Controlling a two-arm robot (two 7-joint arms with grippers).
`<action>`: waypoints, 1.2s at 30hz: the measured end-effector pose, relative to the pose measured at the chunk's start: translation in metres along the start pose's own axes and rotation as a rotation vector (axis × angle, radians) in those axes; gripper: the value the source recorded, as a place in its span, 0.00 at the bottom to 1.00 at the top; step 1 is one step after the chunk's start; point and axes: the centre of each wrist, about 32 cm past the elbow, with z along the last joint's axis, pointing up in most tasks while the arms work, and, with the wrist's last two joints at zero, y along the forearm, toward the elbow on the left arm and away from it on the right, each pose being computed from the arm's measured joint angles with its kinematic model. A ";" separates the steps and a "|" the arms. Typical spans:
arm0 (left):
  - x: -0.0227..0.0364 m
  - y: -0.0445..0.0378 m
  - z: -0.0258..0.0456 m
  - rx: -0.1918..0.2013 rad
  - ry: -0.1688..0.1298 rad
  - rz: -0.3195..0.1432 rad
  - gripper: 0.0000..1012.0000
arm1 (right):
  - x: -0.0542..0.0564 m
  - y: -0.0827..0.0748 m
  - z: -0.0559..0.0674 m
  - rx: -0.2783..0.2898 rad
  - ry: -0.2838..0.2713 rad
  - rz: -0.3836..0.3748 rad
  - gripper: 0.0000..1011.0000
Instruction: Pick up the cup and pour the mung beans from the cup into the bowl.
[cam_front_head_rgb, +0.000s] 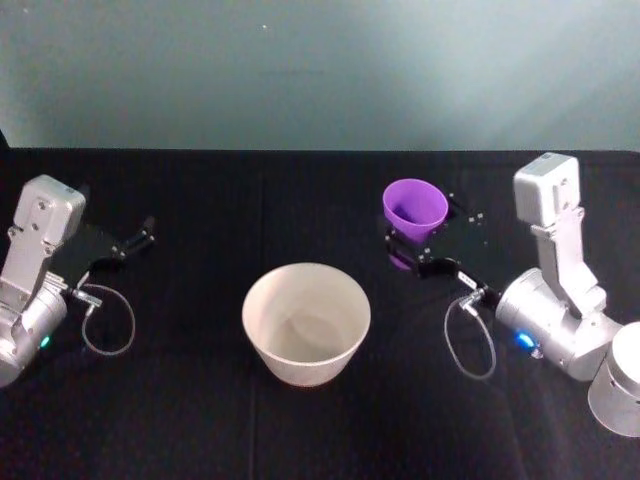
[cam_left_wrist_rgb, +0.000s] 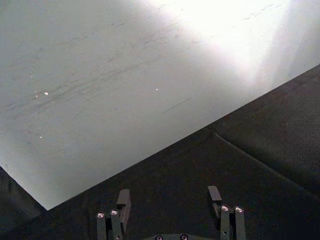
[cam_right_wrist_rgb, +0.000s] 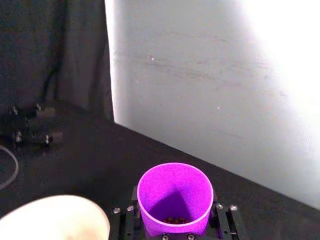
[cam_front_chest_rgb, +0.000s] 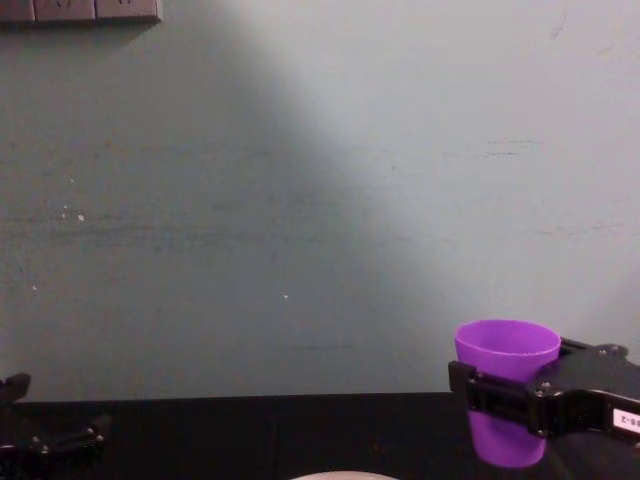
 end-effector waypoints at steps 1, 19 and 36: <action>0.0000 0.0000 0.0000 0.000 0.000 0.000 0.99 | -0.001 0.000 0.001 -0.005 -0.017 -0.001 0.73; 0.0000 0.0000 0.0000 0.000 0.000 0.000 0.99 | -0.027 0.008 0.039 -0.108 -0.472 0.037 0.73; 0.0000 0.0000 0.0000 0.000 0.000 0.000 0.99 | -0.056 0.016 0.057 -0.171 -0.816 0.045 0.73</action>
